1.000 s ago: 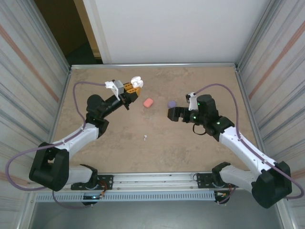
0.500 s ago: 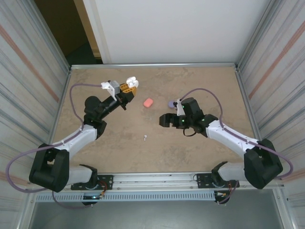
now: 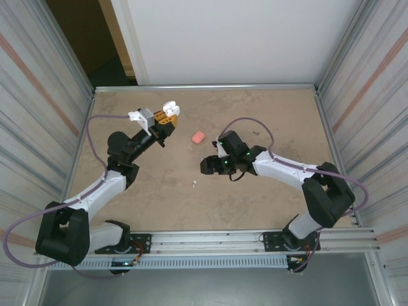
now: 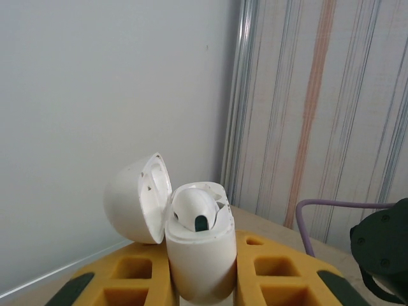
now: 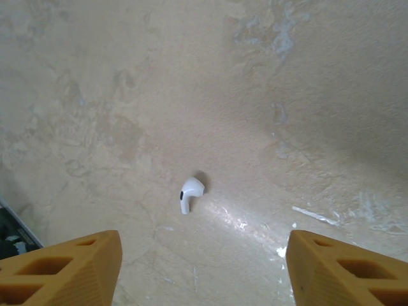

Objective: Insert the wireless bluetooth earbuds into the charging case

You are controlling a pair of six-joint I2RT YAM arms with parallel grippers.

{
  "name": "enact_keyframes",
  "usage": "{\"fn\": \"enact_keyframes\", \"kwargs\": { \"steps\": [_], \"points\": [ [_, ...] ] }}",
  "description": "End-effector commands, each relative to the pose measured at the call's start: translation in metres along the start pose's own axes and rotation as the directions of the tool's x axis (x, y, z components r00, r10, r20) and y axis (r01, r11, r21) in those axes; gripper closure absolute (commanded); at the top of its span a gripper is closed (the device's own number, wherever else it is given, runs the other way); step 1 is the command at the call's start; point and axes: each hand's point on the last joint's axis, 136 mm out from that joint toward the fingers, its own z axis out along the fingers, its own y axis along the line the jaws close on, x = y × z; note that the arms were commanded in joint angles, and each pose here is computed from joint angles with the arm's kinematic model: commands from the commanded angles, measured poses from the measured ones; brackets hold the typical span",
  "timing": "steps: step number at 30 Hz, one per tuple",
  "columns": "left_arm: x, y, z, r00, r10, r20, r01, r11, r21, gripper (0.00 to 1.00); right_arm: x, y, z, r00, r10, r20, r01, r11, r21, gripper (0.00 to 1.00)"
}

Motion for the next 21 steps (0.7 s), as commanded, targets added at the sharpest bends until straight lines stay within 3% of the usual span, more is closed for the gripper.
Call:
{"fn": "enact_keyframes", "kwargs": {
  "steps": [1, 21],
  "points": [
    [-0.008, 0.002, -0.004, 1.0, 0.011, 0.025, -0.011, 1.0, -0.019, 1.0, 0.005, 0.0, 0.009, 0.999, -0.011, -0.037, 0.013, 0.998, 0.058, 0.36],
    [-0.006, 0.005, -0.006, 1.0, 0.02, 0.016, -0.019, 0.999, -0.033, 1.0, 0.028, 0.018, 0.061, 0.984, -0.05, -0.174, 0.073, 0.989, 0.127, 0.46]
  ]
}}
